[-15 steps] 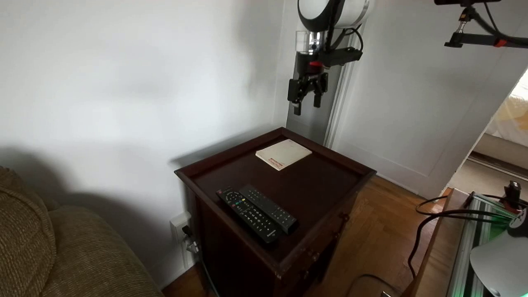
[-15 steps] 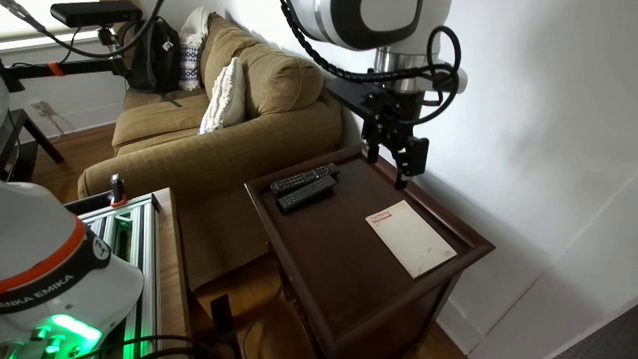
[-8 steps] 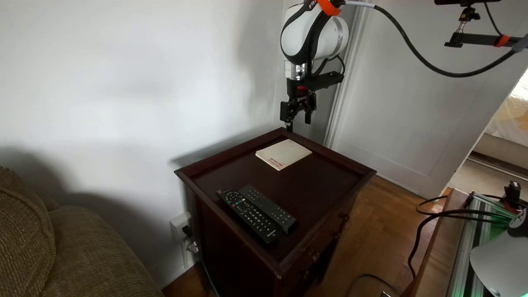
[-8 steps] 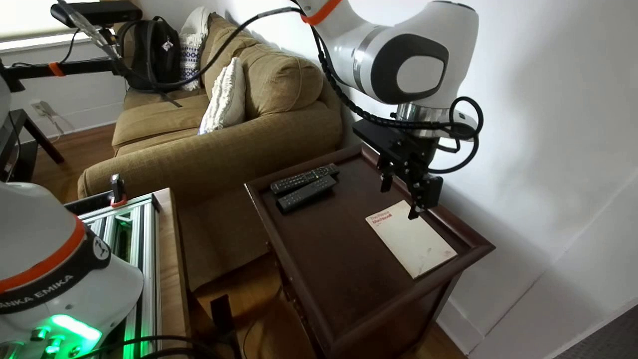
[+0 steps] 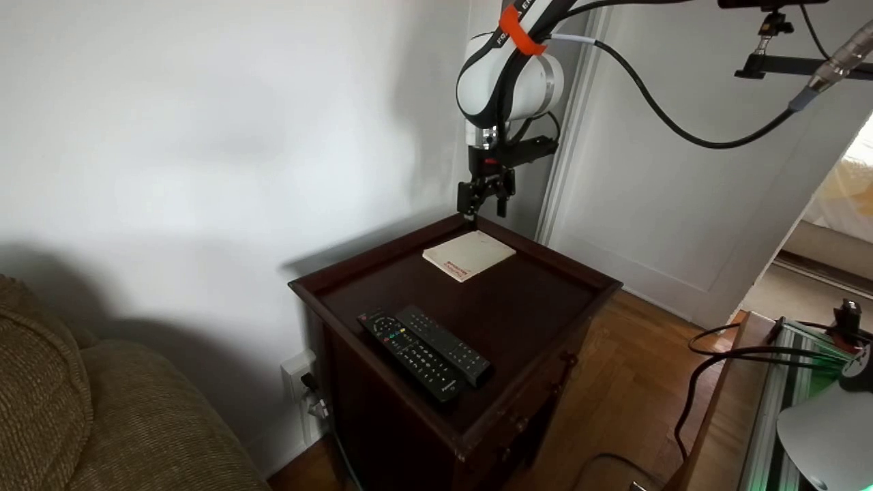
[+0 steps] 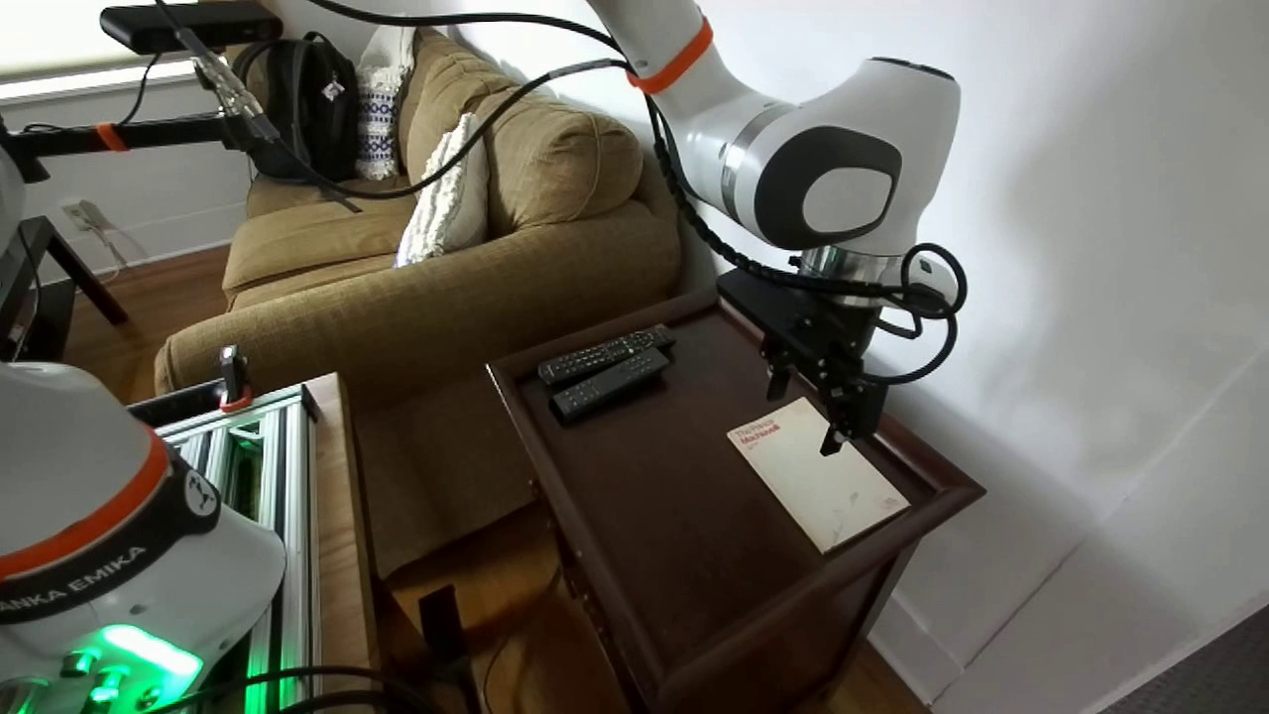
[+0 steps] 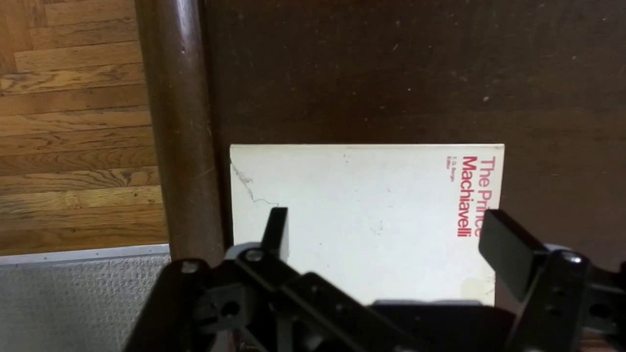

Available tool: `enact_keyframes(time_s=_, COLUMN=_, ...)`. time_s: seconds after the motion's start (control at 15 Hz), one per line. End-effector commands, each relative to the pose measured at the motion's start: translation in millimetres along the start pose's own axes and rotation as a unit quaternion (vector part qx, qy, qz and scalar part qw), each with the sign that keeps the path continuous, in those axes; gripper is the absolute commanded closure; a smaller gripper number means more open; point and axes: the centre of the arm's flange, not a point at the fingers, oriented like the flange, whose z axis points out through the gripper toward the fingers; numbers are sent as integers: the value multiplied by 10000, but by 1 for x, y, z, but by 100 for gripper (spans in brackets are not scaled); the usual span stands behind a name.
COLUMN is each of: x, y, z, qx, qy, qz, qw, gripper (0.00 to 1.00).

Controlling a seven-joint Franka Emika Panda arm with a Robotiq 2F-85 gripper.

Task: Turn the white book to the right

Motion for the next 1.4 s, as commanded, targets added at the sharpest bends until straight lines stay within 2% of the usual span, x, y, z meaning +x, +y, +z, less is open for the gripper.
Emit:
enact_keyframes(time_s=0.0, x=4, y=3, z=12, qx=-133, qy=-94, qz=-157, qw=9997, gripper=0)
enact_keyframes(time_s=0.4, x=5, y=1, z=39, qx=-101, qy=22, qz=-418, qw=9991, gripper=0)
enact_keyframes(time_s=0.8, x=12, y=-1, z=73, qx=218, qy=443, qz=-425, qw=9979, gripper=0)
enact_keyframes(time_s=1.13, x=15, y=-5, z=79, qx=412, qy=865, qz=-579, qw=9937, gripper=0)
enact_keyframes(time_s=1.2, x=16, y=-5, z=79, qx=398, qy=951, qz=-604, qw=9928, gripper=22)
enact_keyframes(time_s=1.33, x=18, y=-3, z=81, qx=346, qy=1030, qz=-644, qw=9920, gripper=32)
